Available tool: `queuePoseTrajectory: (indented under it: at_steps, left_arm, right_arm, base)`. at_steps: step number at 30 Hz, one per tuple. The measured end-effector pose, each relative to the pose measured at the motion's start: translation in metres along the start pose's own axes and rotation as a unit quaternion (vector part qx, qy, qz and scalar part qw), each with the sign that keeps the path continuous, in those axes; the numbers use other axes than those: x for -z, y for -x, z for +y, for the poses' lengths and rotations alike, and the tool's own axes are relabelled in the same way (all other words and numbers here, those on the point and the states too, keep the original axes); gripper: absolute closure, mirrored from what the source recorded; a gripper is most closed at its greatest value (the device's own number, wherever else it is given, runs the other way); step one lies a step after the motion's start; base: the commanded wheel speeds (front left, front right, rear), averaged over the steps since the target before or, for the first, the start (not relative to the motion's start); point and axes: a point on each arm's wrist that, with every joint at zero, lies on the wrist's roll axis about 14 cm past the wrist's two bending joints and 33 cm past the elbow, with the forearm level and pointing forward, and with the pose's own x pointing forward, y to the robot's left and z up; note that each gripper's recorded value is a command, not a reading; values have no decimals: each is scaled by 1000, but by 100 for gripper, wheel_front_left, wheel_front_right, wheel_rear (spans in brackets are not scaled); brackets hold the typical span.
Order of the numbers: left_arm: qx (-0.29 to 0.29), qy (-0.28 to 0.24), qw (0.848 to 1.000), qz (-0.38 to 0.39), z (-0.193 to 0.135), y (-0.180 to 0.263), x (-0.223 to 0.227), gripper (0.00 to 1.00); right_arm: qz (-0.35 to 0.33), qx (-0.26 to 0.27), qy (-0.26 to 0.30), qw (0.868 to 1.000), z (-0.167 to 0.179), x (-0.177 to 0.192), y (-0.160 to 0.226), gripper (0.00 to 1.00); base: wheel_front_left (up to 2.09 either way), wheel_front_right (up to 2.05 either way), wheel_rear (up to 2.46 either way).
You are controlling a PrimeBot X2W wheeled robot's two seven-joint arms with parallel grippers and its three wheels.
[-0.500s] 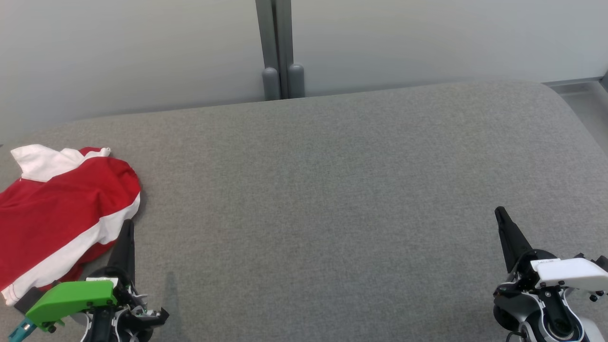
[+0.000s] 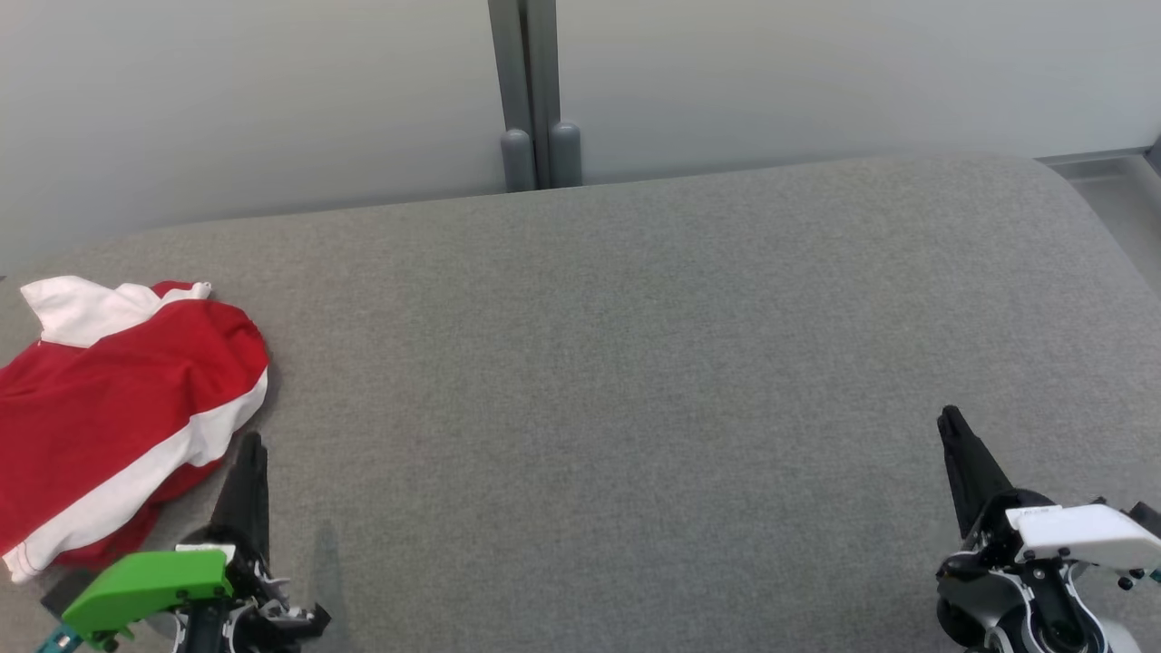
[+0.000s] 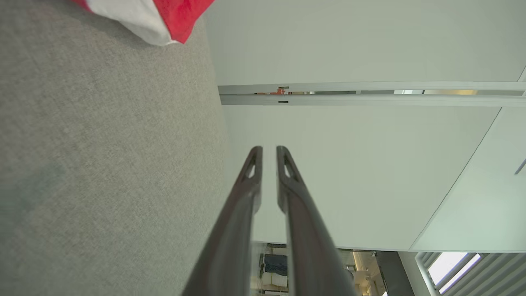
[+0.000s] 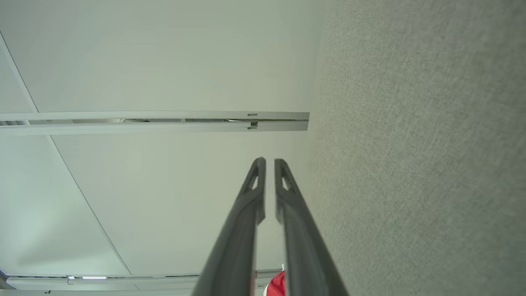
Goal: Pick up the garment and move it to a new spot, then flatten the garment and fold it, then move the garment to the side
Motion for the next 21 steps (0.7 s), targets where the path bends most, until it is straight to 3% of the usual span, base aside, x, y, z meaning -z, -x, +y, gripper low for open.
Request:
queuePoseTrajectory:
  at_steps: [6, 14, 21]
  left_arm:
    - [-43, 5, 999, 1, 29, 13, 4, 0]
    - [-40, -3, 999, 3, 27, 12, 12, 0]
    - [-31, -40, 999, 2, 21, 10, 16, 0]
  right_arm:
    - [-3, 38, -8, 999, -26, 3, 11, 0]
    - [-17, 40, 12, 999, -27, 0, 11, 0]
    - [-30, 39, 65, 997, -24, -7, 11, 0]
  base:
    - [0, 0, 0]
    - [0, 0, 0]
    - [0, 0, 0]
